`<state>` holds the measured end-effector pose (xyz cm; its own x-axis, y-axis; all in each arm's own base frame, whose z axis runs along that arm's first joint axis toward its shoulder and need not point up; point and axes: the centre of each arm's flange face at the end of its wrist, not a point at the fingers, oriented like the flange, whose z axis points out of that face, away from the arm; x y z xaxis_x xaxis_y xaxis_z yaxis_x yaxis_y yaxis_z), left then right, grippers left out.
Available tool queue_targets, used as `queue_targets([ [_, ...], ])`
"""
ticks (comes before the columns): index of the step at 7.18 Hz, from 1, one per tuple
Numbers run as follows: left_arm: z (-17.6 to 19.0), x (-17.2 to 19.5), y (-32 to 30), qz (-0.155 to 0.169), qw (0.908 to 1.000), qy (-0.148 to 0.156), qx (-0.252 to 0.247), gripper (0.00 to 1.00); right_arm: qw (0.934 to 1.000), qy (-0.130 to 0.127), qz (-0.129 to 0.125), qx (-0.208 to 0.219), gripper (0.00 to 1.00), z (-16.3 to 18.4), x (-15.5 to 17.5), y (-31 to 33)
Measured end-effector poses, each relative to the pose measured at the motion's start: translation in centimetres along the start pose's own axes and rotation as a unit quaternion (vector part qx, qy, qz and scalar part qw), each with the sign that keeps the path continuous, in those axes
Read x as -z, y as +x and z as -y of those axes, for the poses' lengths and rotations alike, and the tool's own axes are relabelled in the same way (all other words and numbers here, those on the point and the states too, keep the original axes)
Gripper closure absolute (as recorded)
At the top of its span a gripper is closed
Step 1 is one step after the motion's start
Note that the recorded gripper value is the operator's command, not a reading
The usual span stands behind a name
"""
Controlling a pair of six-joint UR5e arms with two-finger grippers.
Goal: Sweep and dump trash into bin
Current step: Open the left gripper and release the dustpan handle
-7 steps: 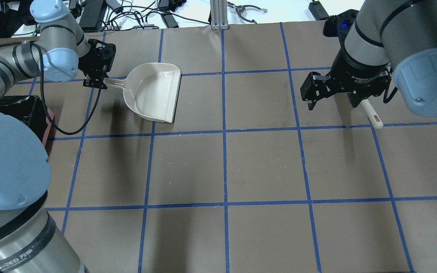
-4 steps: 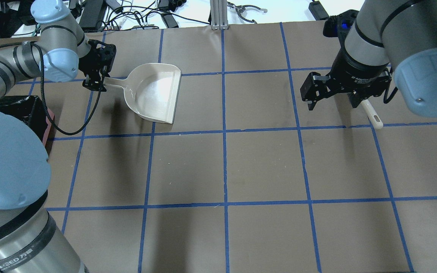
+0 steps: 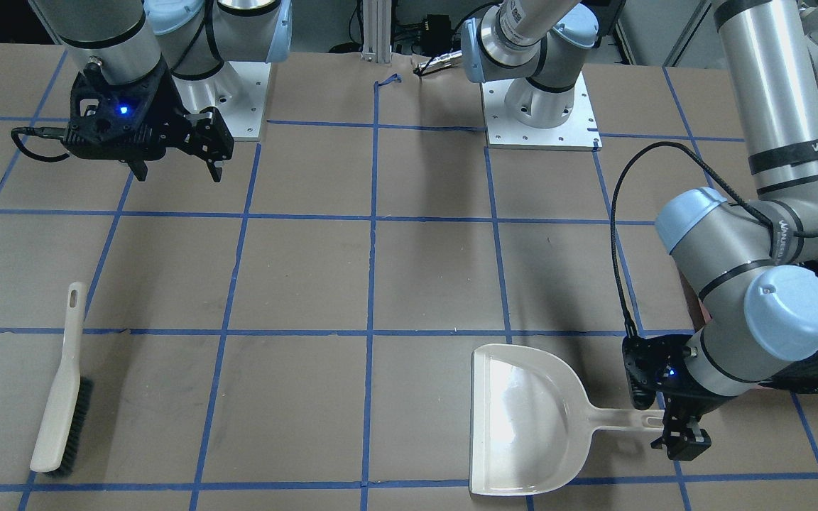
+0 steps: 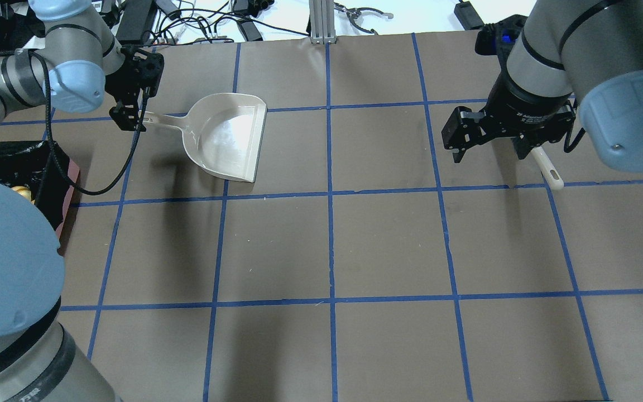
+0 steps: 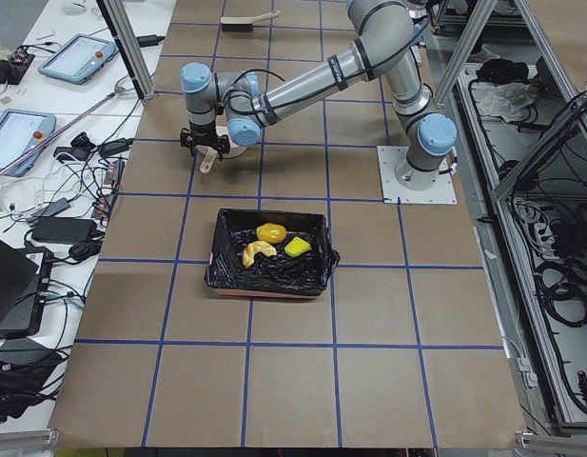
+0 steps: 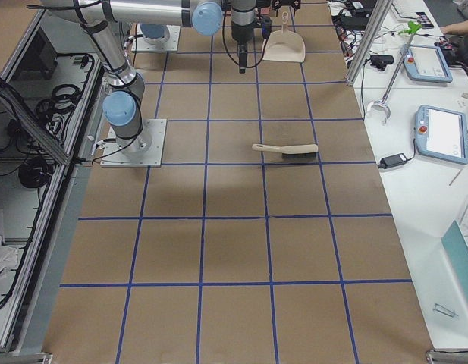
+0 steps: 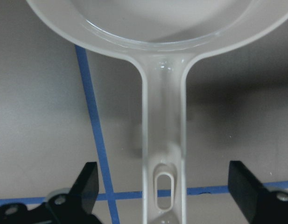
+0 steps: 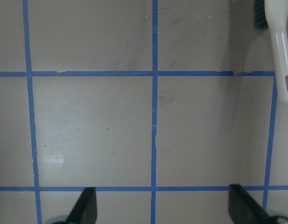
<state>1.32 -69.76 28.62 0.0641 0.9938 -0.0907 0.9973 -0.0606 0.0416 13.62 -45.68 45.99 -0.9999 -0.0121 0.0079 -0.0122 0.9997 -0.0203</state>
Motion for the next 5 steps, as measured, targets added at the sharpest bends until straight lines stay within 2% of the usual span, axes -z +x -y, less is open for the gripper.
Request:
queue_targets([
  [1, 0.4, 2.5, 0.7, 0.0, 0.9988, 0.001, 0.049, 0.0, 1.0, 0.0, 0.0, 0.0, 0.0, 0.0, 0.0, 0.0],
  [2, 1.5, 5.4, 1.4, 0.006, 0.9928, 0.0, 0.119, 0.0, 1.0, 0.0, 0.0, 0.0, 0.0, 0.0, 0.0, 0.0],
  [3, 3.4, 7.9, 2.1, 0.013, 0.9826, 0.001, 0.185, 0.0, 1.0, 0.0, 0.0, 0.0, 0.0, 0.0, 0.0, 0.0],
  [4, 5.3, 9.8, 3.4, 0.01, 0.9675, 0.003, 0.253, 0.0, 1.0, 0.0, 0.0, 0.0, 0.0, 0.0, 0.0, 0.0],
  [5, 6.6, 11.0, 5.4, 0.002, 0.9466, 0.003, 0.322, 0.0, 1.0, 0.0, 0.0, 0.0, 0.0, 0.0, 0.0, 0.0],
])
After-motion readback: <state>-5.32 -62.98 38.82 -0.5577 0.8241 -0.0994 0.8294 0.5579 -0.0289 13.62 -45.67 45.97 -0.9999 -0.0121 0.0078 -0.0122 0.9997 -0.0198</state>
